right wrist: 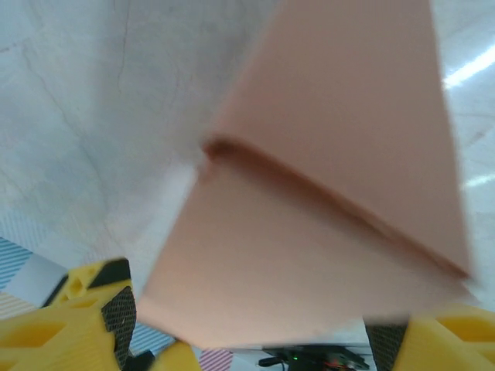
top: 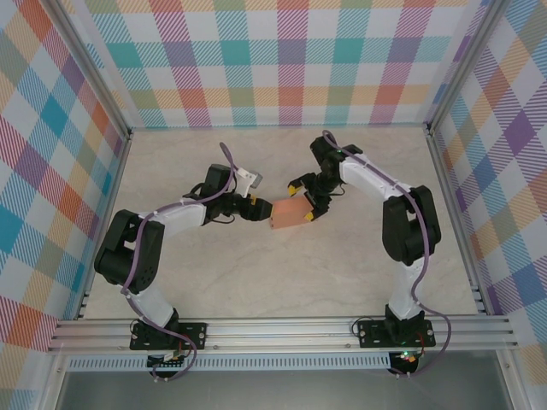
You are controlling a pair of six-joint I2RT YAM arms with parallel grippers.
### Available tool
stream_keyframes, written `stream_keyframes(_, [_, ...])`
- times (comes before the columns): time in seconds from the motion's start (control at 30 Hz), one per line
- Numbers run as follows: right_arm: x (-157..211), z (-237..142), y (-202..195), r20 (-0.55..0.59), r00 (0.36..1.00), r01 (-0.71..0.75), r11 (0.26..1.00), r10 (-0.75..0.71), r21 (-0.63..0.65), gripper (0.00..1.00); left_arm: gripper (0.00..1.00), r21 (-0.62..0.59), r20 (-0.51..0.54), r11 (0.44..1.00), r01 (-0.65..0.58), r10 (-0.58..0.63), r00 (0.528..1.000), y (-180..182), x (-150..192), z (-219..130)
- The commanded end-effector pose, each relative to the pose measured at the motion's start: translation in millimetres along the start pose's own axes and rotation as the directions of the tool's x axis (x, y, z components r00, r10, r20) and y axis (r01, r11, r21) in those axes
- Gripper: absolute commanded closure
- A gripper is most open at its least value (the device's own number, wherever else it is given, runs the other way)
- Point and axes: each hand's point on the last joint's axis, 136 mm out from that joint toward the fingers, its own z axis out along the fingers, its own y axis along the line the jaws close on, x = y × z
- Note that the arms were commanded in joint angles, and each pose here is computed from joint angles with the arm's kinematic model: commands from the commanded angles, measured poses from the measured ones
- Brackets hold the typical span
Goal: Fold the paper box
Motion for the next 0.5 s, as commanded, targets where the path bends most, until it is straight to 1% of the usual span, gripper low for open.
stream_keyframes(0.0, [-3, 10, -1, -0.001, 1.000, -0.031, 0.999, 0.031, 0.025, 0.24, 0.28, -0.055, -0.072, 0.996, 0.069, -0.073, 0.995, 15, 32, 2])
stream_keyframes(0.1, [-6, 12, -4, 0.011, 1.000, -0.013, 0.999, 0.012, 0.029, 0.31, 0.27, -0.053, -0.038, 0.996, 0.065, -0.067, 0.997, 11, 23, -3])
stream_keyframes(0.17, [-7, 12, 3, 0.016, 0.998, 0.055, 0.998, -0.055, -0.009, 0.39, 0.26, -0.040, 0.001, 0.999, 0.032, -0.032, 0.999, 4, 13, -10])
stream_keyframes(0.23, [-6, 13, 8, 0.014, 0.993, 0.118, 0.992, -0.118, -0.033, 0.42, 0.23, -0.041, 0.051, 0.999, -0.003, 0.006, 0.999, -2, 4, -20])
stream_keyframes(0.27, [-5, 13, 11, 0.009, 0.988, 0.157, 0.987, -0.156, -0.045, 0.42, 0.22, -0.051, 0.076, 0.999, -0.018, 0.021, 0.997, -3, -1, -26])
stream_keyframes(0.3, [-3, 14, 13, -0.001, 0.982, 0.190, 0.980, -0.190, -0.057, 0.42, 0.17, -0.061, 0.098, 0.998, -0.030, 0.036, 0.995, -5, -5, -32])
stream_keyframes(0.33, [-2, 16, 16, -0.013, 0.974, 0.226, 0.971, -0.228, -0.080, 0.44, 0.14, -0.063, 0.127, 0.997, -0.046, 0.054, 0.990, -9, -11, -39])
stream_keyframes(0.4, [2, 20, 19, -0.028, 0.960, 0.272, 0.954, -0.278, -0.125, 0.44, 0.01, -0.059, 0.182, 0.994, -0.096, 0.105, 0.978, -19, -20, -55])
stream_keyframes(0.47, [7, 24, 23, -0.033, 0.940, 0.327, 0.925, -0.339, -0.194, 0.44, 0.00, -0.113, 0.234, 0.986, -0.125, 0.149, 0.961, -20, -30, -72])
